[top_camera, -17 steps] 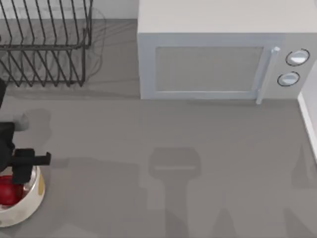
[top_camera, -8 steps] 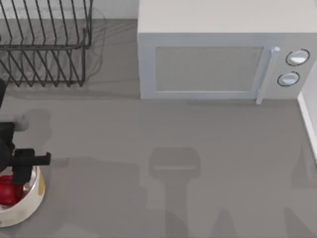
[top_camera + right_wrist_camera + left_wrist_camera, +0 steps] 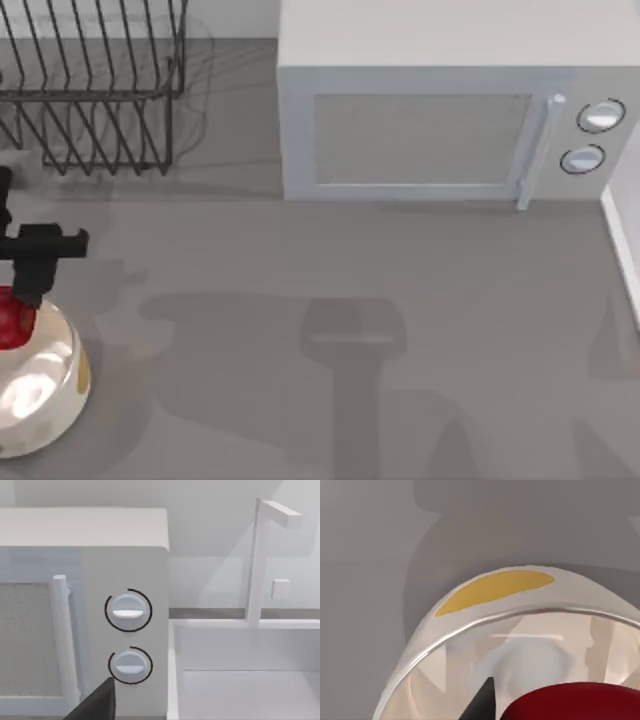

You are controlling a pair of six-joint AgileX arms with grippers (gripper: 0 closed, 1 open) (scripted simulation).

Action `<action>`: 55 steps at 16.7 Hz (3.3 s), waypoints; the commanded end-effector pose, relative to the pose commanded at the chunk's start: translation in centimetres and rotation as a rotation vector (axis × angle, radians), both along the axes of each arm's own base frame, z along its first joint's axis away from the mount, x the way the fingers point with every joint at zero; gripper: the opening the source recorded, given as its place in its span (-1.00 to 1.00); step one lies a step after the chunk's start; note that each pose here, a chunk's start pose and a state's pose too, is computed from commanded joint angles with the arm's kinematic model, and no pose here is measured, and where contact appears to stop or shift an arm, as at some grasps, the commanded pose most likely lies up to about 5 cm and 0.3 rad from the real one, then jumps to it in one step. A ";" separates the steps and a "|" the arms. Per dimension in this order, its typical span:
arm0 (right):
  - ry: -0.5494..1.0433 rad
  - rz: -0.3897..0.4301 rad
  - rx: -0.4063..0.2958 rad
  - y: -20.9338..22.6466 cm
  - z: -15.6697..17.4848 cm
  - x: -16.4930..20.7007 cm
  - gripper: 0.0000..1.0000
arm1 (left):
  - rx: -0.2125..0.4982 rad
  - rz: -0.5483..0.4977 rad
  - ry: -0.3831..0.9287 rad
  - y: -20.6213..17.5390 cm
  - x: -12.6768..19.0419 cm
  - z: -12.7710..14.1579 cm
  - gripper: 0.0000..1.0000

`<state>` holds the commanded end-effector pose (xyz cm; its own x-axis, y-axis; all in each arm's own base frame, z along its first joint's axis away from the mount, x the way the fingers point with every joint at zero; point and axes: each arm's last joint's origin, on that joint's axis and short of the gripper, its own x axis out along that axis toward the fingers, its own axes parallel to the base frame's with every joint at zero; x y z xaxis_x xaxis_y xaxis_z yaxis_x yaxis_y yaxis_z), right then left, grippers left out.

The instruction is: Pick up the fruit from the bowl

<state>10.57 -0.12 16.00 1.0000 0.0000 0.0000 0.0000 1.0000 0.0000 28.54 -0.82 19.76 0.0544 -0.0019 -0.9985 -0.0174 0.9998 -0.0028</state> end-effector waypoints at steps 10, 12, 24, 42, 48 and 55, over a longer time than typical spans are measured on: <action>0.000 0.000 0.000 0.0 0.0 0.0 1.00 | -0.001 0.000 -0.018 0.1 -2.7 17.7 -1.00; 0.000 0.000 0.000 0.0 0.0 0.0 1.00 | -0.001 0.000 -0.024 0.1 -3.2 18.5 -1.00; 0.000 0.000 0.000 0.0 0.0 0.0 1.00 | -0.006 -0.013 0.028 -9.0 0.0 14.2 -1.00; 0.000 0.000 0.000 0.0 0.0 0.0 1.00 | 0.005 -0.037 0.057 -23.9 -3.4 4.1 -1.00; 0.000 0.000 0.000 0.0 0.0 0.0 1.00 | -0.001 -0.037 0.050 -23.8 -3.6 -3.0 -1.00; 0.000 0.000 0.000 0.0 0.0 0.0 1.00 | 0.003 -0.037 0.054 -23.7 -3.7 -3.9 -0.70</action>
<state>10.57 -0.12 16.00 1.0000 0.0000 0.0000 0.0000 1.0000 0.0000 24.84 -24.51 15.90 0.0000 0.0000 -1.0000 0.0200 0.9998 0.0000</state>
